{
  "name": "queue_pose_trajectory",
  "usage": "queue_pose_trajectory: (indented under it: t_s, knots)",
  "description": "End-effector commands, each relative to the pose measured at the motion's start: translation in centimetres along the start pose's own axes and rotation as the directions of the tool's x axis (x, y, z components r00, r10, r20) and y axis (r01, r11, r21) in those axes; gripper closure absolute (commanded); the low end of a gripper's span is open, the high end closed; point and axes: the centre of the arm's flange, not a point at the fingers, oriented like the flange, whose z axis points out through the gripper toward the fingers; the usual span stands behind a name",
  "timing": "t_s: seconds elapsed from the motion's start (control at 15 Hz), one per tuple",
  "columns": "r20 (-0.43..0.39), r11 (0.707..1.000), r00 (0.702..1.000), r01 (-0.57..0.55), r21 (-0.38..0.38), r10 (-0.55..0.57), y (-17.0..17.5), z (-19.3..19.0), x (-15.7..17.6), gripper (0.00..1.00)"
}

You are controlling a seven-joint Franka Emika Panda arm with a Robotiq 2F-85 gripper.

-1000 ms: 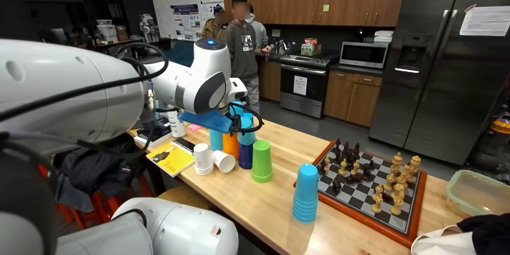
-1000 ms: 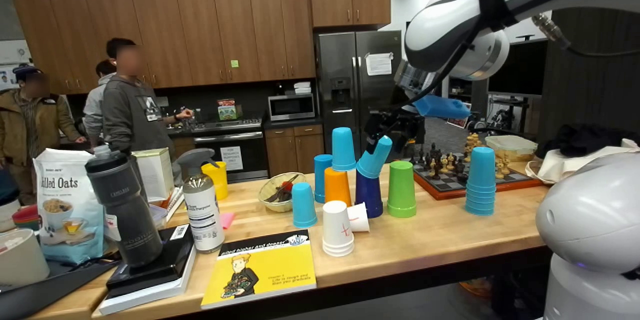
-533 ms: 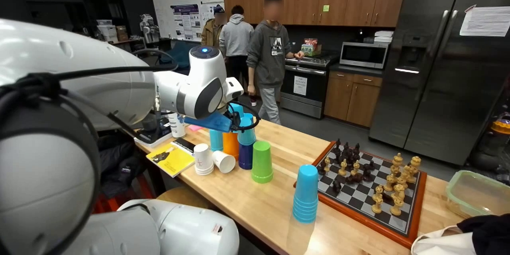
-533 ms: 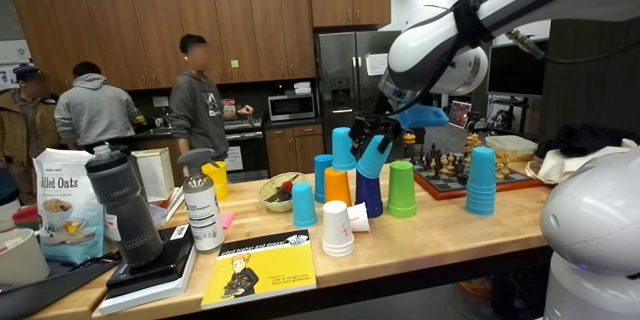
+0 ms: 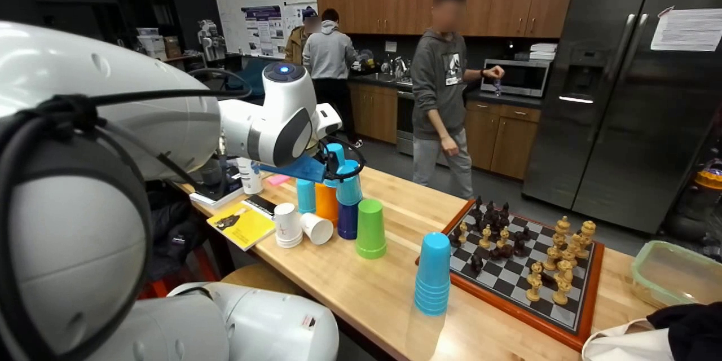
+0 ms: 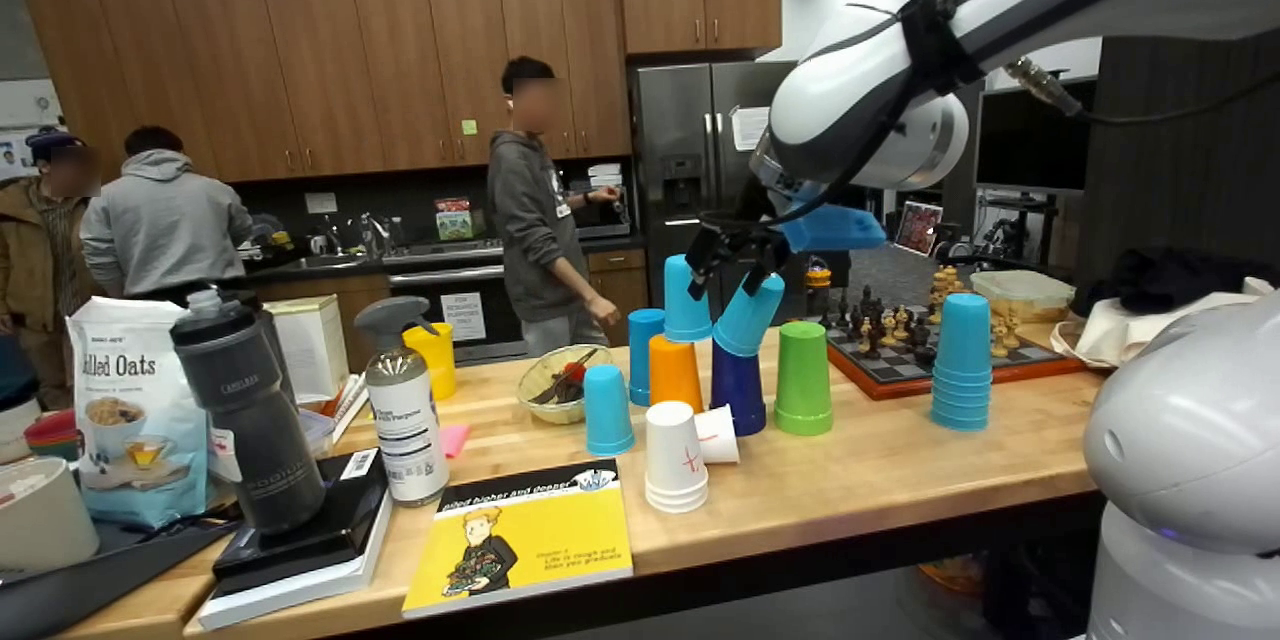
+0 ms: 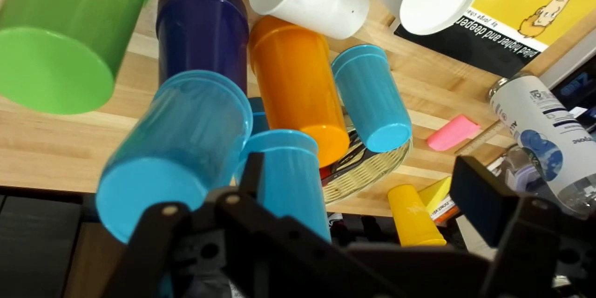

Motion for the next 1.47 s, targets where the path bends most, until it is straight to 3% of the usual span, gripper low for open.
queue_pose_trajectory:
  t_s: [0.0,0.73,1.4]
  knots:
    - [-0.005,1.0,1.0,0.005,0.025,-0.005,-0.2,-1.9,-3.9,0.0]
    - [-0.101,0.995,0.993,-0.059,0.074,0.067,2.5,-5.8,-1.9,0.0]
    - [-0.136,0.983,0.977,-0.147,0.108,0.161,7.5,-5.3,1.4,0.0]
